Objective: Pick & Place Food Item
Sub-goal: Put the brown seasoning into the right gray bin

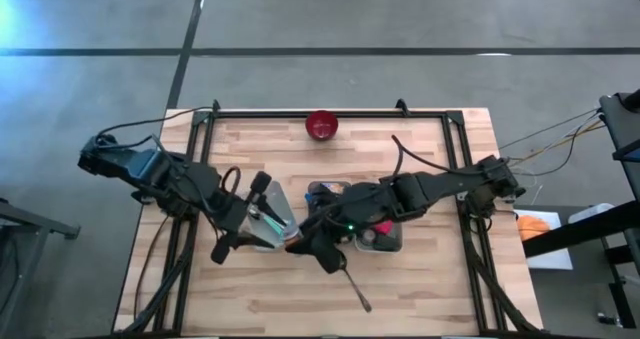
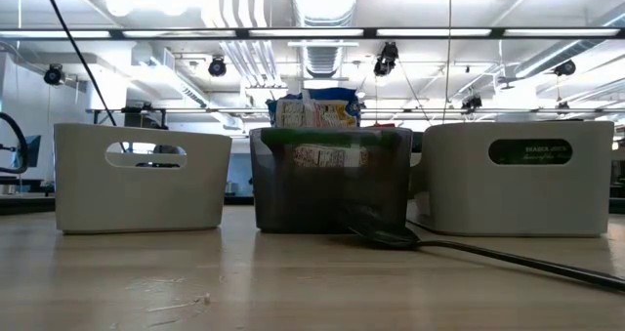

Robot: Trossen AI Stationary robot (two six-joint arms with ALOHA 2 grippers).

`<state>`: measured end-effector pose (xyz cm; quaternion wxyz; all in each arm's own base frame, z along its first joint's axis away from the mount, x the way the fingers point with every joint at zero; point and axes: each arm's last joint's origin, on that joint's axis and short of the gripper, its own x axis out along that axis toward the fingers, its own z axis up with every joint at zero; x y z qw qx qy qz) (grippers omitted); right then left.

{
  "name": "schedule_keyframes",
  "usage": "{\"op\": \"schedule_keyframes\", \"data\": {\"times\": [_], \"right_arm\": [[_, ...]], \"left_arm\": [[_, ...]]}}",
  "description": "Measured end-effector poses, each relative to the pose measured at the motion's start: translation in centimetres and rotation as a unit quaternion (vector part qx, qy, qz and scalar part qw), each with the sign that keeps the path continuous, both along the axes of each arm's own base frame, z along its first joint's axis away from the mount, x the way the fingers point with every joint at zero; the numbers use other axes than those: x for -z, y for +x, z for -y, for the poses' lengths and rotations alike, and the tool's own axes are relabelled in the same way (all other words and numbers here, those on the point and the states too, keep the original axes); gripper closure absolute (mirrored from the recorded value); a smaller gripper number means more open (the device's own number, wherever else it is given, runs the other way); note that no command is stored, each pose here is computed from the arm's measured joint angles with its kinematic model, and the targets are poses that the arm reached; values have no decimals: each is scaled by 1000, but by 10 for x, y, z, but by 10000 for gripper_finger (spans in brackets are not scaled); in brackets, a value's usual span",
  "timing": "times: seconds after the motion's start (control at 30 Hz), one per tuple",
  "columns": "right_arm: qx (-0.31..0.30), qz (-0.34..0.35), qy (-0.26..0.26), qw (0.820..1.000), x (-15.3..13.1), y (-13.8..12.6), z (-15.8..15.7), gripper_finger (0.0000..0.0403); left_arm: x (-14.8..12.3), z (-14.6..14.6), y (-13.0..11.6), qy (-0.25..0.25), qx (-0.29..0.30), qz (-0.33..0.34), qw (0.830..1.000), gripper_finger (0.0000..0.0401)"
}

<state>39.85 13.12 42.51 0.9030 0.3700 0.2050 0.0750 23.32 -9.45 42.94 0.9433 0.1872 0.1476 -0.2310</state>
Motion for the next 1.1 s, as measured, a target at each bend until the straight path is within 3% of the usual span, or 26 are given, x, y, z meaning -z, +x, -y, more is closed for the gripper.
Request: {"op": "schedule_keyframes", "data": {"times": [0.27,0.43,0.6,0.97,1.1], "right_arm": [[-19,5,13,1000,9,7,-1,217],[-24,3,25,999,12,9,2,217],[-27,1,29,999,14,10,3,217],[-53,37,62,996,21,16,-1,217],[-52,38,64,996,20,16,0,217]], "left_arm": [[-1,1,3,13,13,19,1000,169],[0,5,3,13,67,18,998,169],[-2,4,4,-9,57,19,998,165],[8,8,17,-7,41,-2,999,48],[11,11,21,16,64,4,998,19]]}}
